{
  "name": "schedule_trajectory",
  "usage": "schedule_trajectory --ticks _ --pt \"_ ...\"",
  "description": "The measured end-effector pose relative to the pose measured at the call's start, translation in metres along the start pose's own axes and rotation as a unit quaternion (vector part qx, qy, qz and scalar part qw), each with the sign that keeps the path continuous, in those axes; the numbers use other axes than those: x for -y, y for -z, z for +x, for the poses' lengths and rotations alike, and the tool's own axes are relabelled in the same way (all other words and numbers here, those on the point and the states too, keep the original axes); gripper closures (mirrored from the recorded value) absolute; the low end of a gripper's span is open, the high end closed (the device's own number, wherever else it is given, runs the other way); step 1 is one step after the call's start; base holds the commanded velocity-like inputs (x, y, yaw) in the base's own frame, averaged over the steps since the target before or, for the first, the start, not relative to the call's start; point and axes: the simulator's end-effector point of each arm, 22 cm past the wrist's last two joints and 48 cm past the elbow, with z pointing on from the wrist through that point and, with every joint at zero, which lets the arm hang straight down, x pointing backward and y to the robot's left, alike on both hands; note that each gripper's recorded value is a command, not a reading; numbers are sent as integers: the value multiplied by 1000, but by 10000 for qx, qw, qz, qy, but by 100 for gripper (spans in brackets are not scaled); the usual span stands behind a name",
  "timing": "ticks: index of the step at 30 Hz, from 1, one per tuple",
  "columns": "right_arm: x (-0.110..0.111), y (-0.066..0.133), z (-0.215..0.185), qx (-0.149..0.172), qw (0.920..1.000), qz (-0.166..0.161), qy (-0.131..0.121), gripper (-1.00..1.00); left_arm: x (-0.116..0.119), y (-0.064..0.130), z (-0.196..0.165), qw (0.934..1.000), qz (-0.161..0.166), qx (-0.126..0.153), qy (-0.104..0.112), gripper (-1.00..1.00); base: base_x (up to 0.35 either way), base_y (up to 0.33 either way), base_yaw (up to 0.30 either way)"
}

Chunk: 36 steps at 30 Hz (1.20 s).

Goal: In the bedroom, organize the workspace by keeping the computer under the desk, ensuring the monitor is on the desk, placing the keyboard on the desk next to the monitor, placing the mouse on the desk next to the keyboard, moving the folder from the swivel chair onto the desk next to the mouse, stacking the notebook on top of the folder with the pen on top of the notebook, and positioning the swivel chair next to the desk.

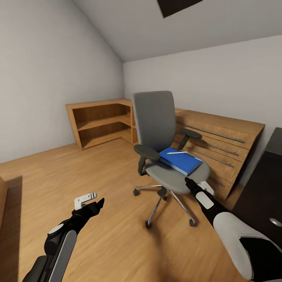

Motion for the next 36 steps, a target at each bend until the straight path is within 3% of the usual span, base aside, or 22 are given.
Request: schedule_trajectory --ticks 12,23,36 --pt "-4 0 5 -115 9999 -51 7 -100 0 0 0 10000 -1 -3 0 -100 127 0 0" --pt "6 -1 13 -199 9998 59 4 -100 -1 -1 1 10000 -11 -8 0 -100 -279 0 0" --pt "2 0 18 -226 9997 32 46 -100 0 -1 1 10000 -7 -10 -3 -100 -249 0 0"
